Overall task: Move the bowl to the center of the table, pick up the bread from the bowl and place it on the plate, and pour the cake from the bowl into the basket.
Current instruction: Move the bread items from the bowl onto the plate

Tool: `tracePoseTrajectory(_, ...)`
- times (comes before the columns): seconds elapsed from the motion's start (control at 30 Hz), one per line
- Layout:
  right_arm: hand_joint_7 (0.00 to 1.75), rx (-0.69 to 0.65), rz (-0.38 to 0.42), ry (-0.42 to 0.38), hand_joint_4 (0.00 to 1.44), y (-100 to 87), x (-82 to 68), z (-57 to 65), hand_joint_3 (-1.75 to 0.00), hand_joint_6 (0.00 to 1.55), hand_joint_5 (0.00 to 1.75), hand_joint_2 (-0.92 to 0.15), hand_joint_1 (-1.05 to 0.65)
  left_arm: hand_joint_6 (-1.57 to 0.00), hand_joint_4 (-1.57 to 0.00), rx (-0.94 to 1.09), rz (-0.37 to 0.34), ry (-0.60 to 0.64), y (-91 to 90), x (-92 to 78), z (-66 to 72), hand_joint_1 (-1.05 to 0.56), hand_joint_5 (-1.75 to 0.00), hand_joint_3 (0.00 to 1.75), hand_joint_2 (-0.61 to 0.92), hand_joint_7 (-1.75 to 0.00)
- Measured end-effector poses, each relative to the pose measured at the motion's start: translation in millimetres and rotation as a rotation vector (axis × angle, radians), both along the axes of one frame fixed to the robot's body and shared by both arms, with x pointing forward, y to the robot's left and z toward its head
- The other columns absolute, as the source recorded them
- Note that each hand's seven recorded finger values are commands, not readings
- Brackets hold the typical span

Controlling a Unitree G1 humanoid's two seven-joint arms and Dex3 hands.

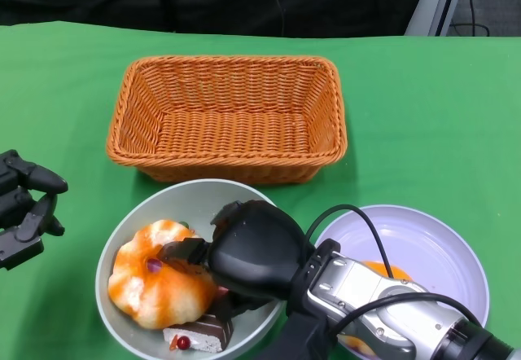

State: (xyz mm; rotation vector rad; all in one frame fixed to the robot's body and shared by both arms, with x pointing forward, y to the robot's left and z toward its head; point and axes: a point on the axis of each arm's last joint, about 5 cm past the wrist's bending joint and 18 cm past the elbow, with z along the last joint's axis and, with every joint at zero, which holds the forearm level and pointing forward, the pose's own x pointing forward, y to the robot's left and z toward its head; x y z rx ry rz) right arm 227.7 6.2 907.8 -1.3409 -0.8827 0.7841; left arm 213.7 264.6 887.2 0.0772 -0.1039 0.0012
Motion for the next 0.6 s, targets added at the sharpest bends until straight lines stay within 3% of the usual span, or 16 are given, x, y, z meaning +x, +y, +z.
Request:
tracePoseTrajectory(0.1, 0.01, 0.012, 0.005, -0.018, 0.83, 0.9, -0.2, -2.6, 0.00, 0.99, 0.65, -0.88, -0.45, -0.70, -0.69, 0.000, -0.004, -0.002, 1.2, -0.4, 0.4, -0.08, -1.54, 0.76, 0.73, -1.25)
tracePoseTrajectory(0.27, 0.03, 0.054, 0.004, -0.032, 0.96, 2.2, -1.1, -7.4, 0.00, 1.06, 0.64, -0.89, -0.42, -0.71, -0.70, 0.000, -0.014, -0.002, 1.7, -0.8, 0.5, -0.08, -1.54, 0.76, 0.73, -1.24)
tracePoseTrajectory(0.3, 0.02, 0.062, 0.001, -0.032, 0.95, 2.1, -0.9, -8.6, 0.00, 1.07, 0.73, -0.90, -0.41, -0.71, -0.70, 0.000, -0.014, -0.003, 1.7, -0.8, 0.6, -0.08, -1.53, 0.76, 0.73, -1.24)
tracePoseTrajectory(0.33, 0.02, 0.080, 0.001, -0.034, 0.85, 1.9, -0.6, -10.4, 0.00, 1.12, 1.06, -0.90, -0.41, -0.72, -0.70, 0.001, -0.014, -0.002, 1.8, -0.9, 0.5, -0.08, -1.53, 0.76, 0.73, -1.24)
tracePoseTrajectory(0.4, 0.02, 0.121, 0.000, -0.031, 0.77, 1.0, 0.3, -15.7, 0.00, 1.15, 1.27, -0.90, -0.41, -0.71, -0.70, 0.005, -0.015, -0.003, 1.7, -0.9, 0.7, -0.08, -1.53, 0.76, 0.73, -1.24)
tracePoseTrajectory(0.6, 0.00, 0.182, -0.005, -0.021, 0.78, -0.8, 3.2, -22.5, 0.00, 1.11, 1.10, -0.91, -0.47, -0.71, -0.70, 0.008, -0.025, -0.007, 1.3, -0.8, 0.8, -0.08, -1.54, 0.78, 0.73, -1.24)
